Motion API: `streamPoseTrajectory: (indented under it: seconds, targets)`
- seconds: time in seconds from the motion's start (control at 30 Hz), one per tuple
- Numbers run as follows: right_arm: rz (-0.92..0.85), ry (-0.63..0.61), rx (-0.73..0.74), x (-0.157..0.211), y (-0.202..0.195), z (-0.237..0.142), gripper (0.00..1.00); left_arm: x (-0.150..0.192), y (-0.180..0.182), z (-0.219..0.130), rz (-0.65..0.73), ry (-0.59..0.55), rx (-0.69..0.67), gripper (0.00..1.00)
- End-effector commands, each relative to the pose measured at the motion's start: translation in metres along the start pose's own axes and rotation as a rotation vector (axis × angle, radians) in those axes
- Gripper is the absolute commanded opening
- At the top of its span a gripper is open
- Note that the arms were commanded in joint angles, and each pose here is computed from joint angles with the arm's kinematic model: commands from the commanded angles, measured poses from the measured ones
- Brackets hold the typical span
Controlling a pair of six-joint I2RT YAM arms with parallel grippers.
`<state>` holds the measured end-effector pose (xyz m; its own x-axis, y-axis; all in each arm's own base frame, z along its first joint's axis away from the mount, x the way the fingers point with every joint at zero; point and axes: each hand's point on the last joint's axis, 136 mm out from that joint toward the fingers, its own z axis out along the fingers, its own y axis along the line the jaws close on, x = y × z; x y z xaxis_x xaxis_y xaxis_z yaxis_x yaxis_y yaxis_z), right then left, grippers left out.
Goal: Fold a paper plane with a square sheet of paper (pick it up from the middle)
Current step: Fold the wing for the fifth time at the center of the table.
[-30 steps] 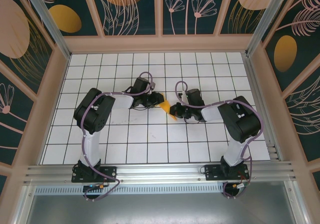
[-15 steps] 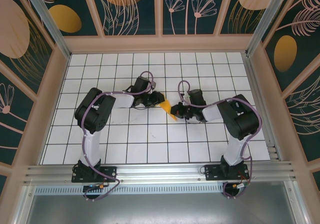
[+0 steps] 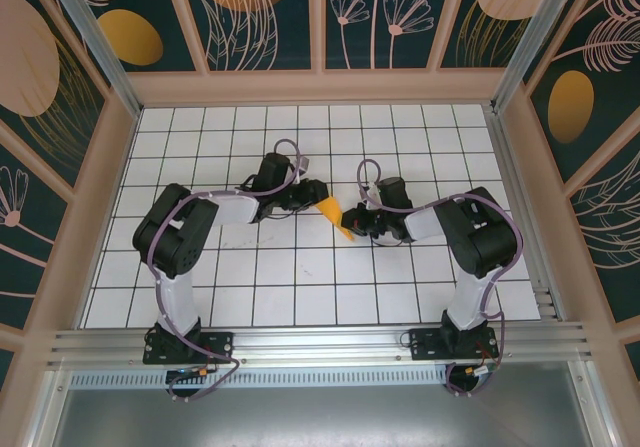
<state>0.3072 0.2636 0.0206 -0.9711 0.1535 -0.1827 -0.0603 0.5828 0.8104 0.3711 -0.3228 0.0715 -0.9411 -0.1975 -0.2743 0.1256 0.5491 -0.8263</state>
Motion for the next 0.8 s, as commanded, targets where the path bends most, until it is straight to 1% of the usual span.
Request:
streamPoseTrajectory:
  seconds: [0.0,0.23,0.43,0.53,0.77]
  targets:
    - [0.116,0.057,0.107,0.02,-0.036,0.005,0.0,0.011,-0.003,-0.003,0.0,0.01,0.032,0.34]
    - [0.137,0.057,0.102,0.019,-0.038,0.005,0.0,0.029,0.015,0.009,-0.015,0.053,-0.03,0.29]
    - [0.134,0.061,0.097,0.019,-0.037,0.006,0.0,0.032,0.024,0.017,-0.036,0.067,-0.056,0.25]
    - [0.132,0.061,0.095,0.018,-0.036,0.006,0.0,0.025,0.02,0.022,-0.03,0.062,-0.05,0.23]
    - [0.125,0.067,0.091,0.019,-0.036,0.005,0.0,0.026,0.037,0.026,-0.051,0.073,-0.126,0.22]
